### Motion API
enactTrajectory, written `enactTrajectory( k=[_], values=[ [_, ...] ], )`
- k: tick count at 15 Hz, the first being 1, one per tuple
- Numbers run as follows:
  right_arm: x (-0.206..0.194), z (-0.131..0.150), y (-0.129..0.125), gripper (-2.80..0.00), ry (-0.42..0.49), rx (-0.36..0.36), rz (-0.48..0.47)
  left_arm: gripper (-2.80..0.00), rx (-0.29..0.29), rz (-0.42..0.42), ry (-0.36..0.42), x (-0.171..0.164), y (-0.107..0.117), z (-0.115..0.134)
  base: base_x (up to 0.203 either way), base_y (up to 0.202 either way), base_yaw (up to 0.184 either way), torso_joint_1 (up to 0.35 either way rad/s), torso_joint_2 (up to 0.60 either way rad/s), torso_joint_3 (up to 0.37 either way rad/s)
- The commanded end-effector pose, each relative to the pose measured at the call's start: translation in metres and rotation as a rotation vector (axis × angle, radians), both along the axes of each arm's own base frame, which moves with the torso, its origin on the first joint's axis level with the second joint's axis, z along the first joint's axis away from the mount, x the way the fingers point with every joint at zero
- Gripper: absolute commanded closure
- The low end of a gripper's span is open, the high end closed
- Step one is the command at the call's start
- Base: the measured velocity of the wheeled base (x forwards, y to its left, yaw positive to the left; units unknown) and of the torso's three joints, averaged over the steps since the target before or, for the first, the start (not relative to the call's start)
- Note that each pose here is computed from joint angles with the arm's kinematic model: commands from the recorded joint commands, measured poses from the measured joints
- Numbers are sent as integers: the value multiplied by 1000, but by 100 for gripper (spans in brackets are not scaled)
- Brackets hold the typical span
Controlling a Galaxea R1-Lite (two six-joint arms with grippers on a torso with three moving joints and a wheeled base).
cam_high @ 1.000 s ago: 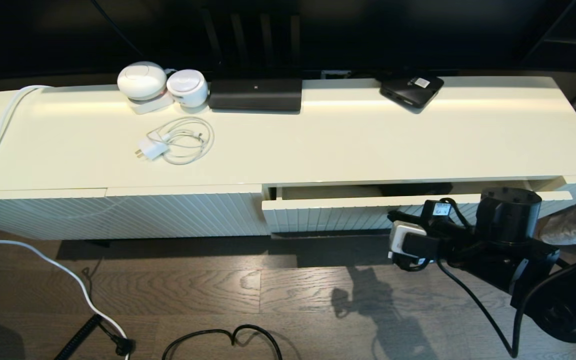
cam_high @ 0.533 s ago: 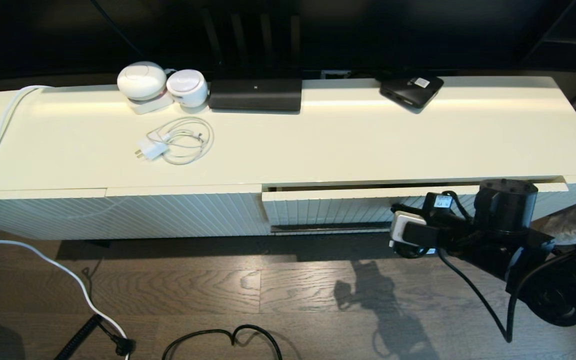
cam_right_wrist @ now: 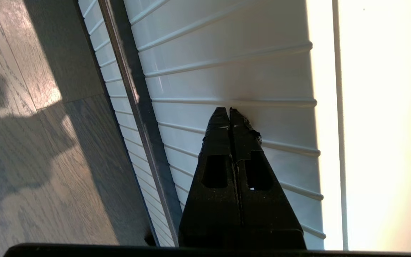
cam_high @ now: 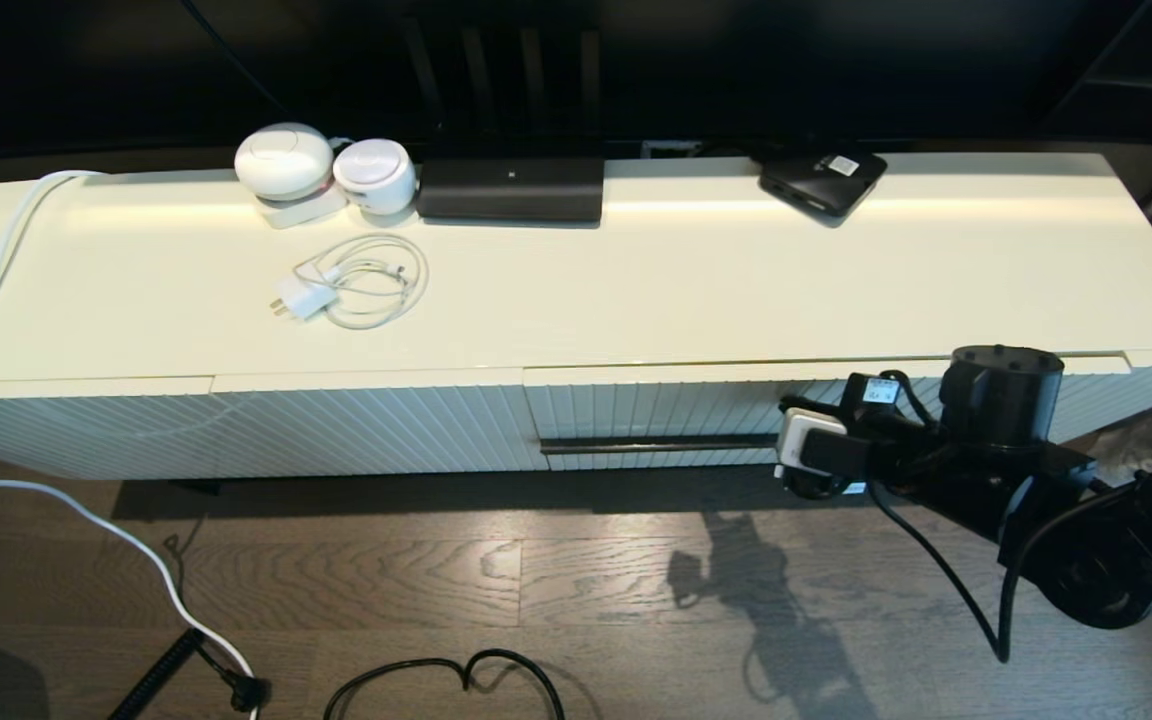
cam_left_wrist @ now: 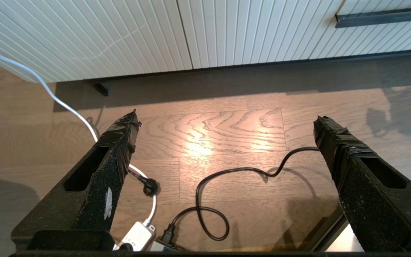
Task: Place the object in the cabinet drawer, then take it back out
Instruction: Close the drawer, then open the drawer
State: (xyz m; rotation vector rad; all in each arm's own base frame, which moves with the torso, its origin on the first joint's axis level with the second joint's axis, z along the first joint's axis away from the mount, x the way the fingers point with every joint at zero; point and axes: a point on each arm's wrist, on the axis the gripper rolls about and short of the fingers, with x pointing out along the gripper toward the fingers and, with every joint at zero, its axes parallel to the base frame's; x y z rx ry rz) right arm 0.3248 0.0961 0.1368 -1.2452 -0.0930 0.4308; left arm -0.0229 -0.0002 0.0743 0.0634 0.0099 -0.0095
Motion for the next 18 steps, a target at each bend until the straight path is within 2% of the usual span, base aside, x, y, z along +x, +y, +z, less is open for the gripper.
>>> enactTrajectory(
  k=[1, 6, 9, 13, 15, 18],
  values=[
    [3, 0, 1, 0, -10, -5, 0, -280, 1, 0, 1, 0, 0, 0, 0, 0, 0, 0, 0, 0],
    [-4, 4, -3, 0, 8, -3, -8, -280, 1, 0, 1, 0, 0, 0, 0, 0, 0, 0, 0, 0],
    [-33, 9, -12, 0, 112, -30, -10, -280, 1, 0, 1, 0, 0, 0, 0, 0, 0, 0, 0, 0],
    [-94, 26, -28, 0, 267, -58, -15, -280, 1, 0, 1, 0, 0, 0, 0, 0, 0, 0, 0, 0],
    [-124, 40, -38, 0, 312, -27, -43, -280, 1, 0, 2, 0, 0, 0, 0, 0, 0, 0, 0, 0],
    [-178, 57, -59, 0, 382, 51, -147, -280, 1, 0, 1, 0, 0, 0, 0, 0, 0, 0, 0, 0]
  ],
)
